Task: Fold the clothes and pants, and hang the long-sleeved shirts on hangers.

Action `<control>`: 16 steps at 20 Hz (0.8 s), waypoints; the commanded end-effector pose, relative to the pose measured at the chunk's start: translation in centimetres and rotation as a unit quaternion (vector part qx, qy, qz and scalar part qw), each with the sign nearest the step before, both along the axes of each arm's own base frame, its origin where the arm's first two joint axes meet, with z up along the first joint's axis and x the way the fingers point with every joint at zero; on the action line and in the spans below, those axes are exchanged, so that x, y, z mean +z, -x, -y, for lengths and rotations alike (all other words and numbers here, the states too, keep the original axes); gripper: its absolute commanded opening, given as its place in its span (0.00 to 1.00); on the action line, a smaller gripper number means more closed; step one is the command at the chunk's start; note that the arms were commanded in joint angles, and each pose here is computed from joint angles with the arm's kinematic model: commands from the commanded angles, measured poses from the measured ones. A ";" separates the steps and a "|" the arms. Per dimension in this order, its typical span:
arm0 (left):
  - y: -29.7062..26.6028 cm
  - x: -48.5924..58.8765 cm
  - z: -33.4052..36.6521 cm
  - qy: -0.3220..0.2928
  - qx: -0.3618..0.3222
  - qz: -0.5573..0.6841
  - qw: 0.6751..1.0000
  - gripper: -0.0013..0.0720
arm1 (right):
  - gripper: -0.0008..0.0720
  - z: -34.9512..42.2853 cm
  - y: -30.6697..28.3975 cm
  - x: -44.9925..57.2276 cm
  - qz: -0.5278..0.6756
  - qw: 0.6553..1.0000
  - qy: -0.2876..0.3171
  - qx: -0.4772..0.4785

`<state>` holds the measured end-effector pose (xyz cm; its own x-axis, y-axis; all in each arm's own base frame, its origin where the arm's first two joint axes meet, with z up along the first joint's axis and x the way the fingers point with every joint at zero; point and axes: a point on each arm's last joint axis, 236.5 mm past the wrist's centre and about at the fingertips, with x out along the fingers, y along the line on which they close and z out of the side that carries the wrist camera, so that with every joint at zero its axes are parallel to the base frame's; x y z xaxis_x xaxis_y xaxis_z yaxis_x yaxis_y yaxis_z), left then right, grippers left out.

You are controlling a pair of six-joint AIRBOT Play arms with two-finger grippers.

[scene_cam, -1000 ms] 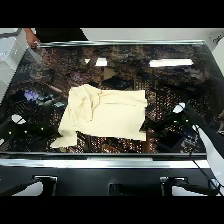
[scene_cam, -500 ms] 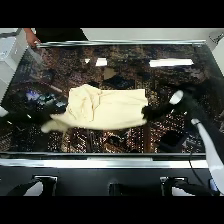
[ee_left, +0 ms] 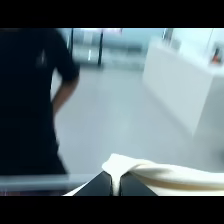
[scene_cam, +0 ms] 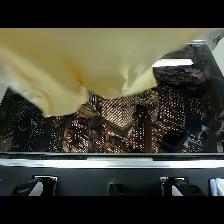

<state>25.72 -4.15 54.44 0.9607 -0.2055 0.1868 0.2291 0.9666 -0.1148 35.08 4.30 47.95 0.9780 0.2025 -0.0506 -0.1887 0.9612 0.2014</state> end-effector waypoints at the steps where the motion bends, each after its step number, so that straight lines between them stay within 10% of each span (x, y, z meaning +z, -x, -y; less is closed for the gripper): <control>1: 10.1 8.6 1.8 0.037 -0.017 0.167 0.985 0.06 | 0.05 1.2 8.5 7.7 0.126 0.991 0.015 -0.033; 7: 11.9 10.7 1.2 0.050 -0.007 0.218 0.975 0.06 | 0.05 1.9 12.4 9.9 0.171 0.983 0.026 -0.055; 16: -14.8 -17.2 -2.8 0.010 -0.010 -0.220 0.975 0.06 | 0.05 4.5 -7.9 -20.4 -0.333 0.937 0.090 -0.049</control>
